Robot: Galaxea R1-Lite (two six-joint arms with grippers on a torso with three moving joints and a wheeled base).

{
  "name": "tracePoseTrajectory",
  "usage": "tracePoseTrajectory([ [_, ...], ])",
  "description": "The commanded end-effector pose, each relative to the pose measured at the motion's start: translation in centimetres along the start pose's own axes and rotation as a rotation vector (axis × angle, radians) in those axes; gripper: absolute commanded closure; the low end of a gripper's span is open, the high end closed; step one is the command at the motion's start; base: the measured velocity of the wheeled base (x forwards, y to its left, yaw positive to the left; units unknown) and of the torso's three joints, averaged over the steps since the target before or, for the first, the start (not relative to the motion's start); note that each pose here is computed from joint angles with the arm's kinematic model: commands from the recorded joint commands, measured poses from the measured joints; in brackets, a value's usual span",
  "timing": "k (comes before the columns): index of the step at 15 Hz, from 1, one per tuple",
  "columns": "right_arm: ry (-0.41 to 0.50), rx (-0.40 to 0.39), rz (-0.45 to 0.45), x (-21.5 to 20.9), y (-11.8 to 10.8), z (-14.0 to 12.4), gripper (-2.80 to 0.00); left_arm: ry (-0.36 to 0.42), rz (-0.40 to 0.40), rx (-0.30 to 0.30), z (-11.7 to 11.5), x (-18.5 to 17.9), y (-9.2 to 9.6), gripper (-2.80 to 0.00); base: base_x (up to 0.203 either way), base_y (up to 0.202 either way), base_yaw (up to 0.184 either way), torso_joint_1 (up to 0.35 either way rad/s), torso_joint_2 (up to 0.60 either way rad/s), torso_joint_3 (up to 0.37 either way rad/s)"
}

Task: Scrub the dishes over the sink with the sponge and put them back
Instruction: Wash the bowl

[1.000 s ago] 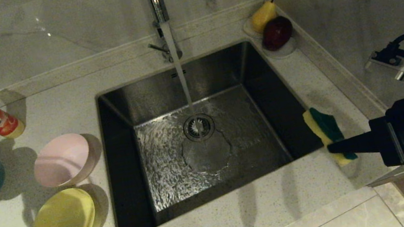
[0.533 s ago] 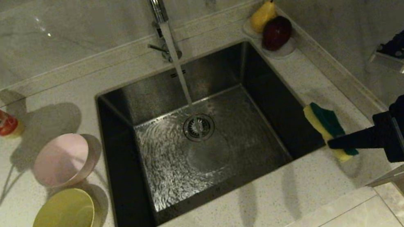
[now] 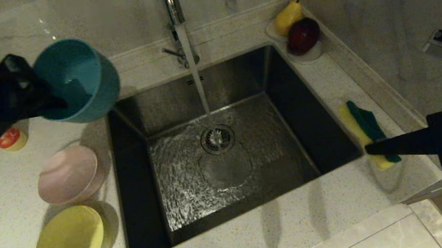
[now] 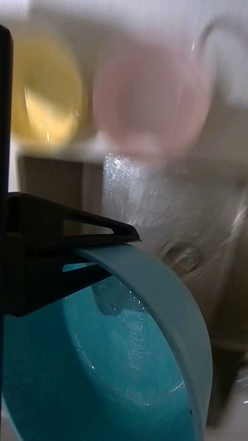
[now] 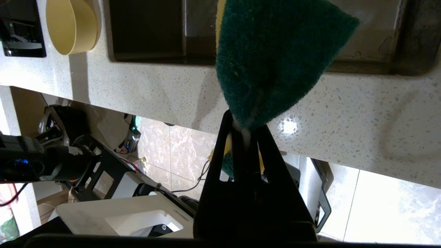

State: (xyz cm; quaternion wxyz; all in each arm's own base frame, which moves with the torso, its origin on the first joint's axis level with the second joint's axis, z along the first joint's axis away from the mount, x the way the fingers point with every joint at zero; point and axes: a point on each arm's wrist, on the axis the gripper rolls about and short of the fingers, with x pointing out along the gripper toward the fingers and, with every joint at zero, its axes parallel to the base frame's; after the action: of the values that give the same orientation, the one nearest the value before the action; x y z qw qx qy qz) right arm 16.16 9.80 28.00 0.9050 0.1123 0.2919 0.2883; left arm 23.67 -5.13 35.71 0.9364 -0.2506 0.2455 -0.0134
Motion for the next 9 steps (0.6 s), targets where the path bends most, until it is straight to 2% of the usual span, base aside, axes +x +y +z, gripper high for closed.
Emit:
tracePoseTrajectory([
  [1,-0.013,-0.001,0.007,-0.5,0.1,0.1,0.00,0.133,-0.012,0.058,-3.9,5.5,-3.9,0.00,0.000,0.000,0.000,0.000,0.00,0.000],
  [3,-0.024,-0.003,0.010,-0.9,0.3,0.2,0.00,0.192,-0.023,0.077,-6.3,8.0,-5.9,0.00,0.000,0.000,0.000,0.000,0.00,0.000],
  [5,-0.032,-0.009,0.022,-1.2,0.5,0.3,0.00,0.229,-0.020,0.090,-8.4,10.6,-7.2,0.00,0.000,0.000,0.000,0.000,0.00,0.000],
  [7,-0.028,-0.014,0.031,-1.2,0.7,0.2,0.00,0.227,-0.031,0.085,-9.7,12.2,-8.1,0.00,0.000,0.000,0.000,0.000,0.00,0.000],
  [9,-0.033,-0.017,0.035,-1.4,0.8,0.3,0.00,0.215,-0.042,0.083,-10.0,13.1,-8.5,0.00,0.000,0.000,0.000,0.000,0.00,0.000],
])
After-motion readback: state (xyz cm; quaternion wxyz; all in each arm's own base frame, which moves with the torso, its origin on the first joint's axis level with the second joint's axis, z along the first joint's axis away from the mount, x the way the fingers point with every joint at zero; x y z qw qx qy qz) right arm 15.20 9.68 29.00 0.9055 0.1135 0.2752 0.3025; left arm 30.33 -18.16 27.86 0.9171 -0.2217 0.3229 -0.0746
